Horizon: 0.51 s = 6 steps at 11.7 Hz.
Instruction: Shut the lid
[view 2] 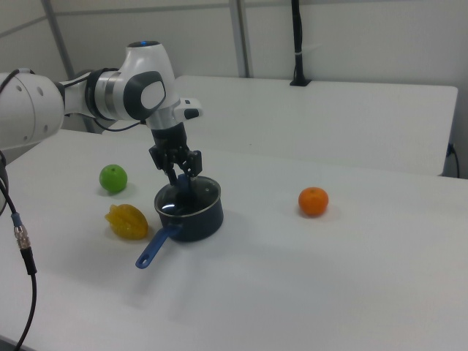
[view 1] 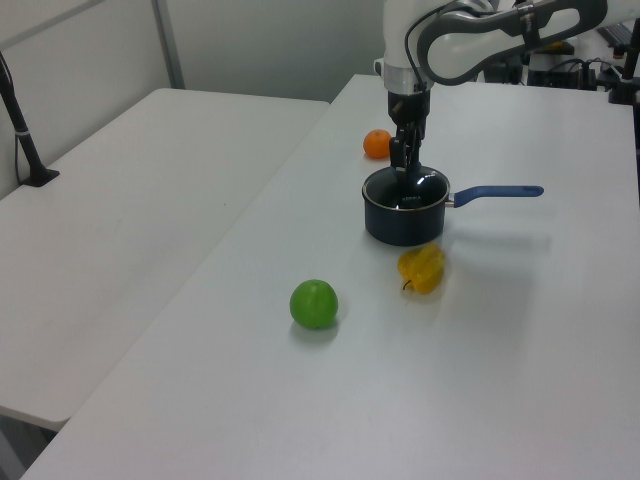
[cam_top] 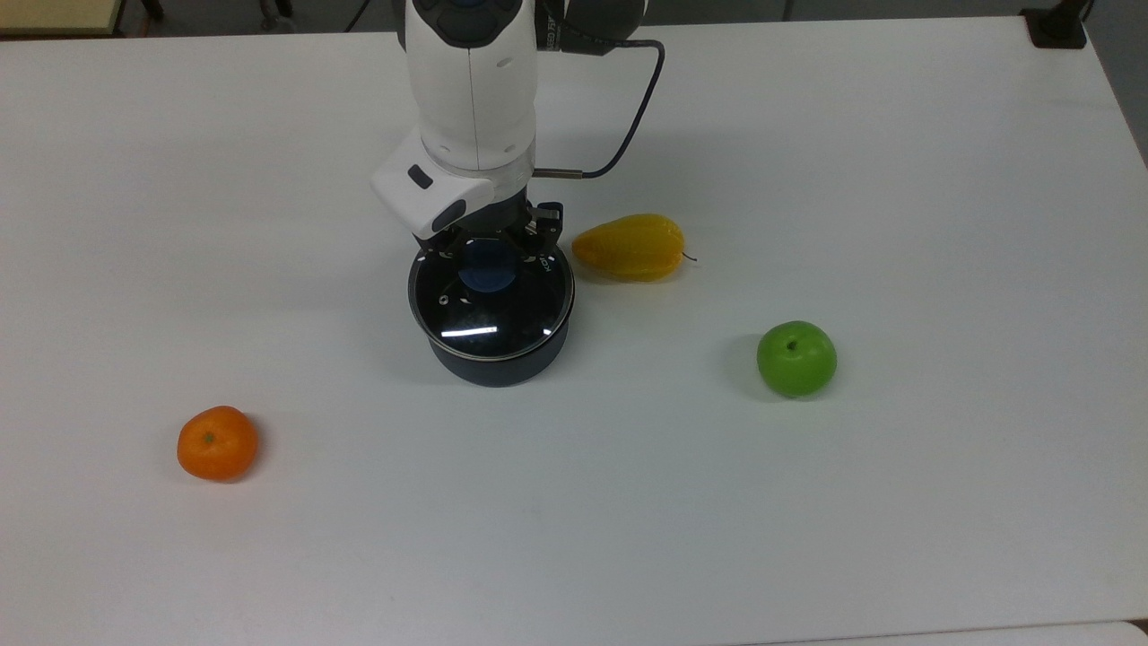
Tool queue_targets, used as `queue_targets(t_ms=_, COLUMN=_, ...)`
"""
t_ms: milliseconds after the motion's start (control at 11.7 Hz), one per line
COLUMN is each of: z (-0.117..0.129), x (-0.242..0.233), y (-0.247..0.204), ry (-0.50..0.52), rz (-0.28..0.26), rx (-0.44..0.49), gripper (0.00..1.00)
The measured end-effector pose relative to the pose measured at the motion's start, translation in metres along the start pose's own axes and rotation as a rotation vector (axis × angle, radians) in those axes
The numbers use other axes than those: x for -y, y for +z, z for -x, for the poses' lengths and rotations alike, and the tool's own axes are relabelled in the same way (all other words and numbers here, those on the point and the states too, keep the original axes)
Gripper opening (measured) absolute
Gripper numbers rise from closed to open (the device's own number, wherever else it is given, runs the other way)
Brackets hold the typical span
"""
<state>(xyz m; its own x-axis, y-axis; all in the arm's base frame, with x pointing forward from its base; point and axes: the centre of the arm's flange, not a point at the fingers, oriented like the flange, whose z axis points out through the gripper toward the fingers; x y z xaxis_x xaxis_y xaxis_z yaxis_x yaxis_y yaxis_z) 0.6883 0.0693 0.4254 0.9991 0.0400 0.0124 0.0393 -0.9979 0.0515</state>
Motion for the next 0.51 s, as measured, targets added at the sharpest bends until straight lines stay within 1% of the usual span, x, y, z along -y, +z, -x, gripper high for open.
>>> queue_targets(t_ms=257, z=-0.0005, x=0.0001, y=0.0013, ry=0.000, rz=0.000, rx=0.000, gripper=0.61)
queue_targets(t_ms=343, z=-0.0005, x=0.0003, y=0.0014, ry=0.000, rz=0.000, rx=0.000, gripper=0.64)
queue_targets(t_ms=428, z=-0.0005, x=0.0003, y=0.0014, ry=0.000, rz=0.000, rx=0.000, gripper=0.75)
queue_targets(t_ms=514, z=-0.0005, x=0.0004, y=0.0014, ry=0.000, rz=0.000, rx=0.000, gripper=0.90)
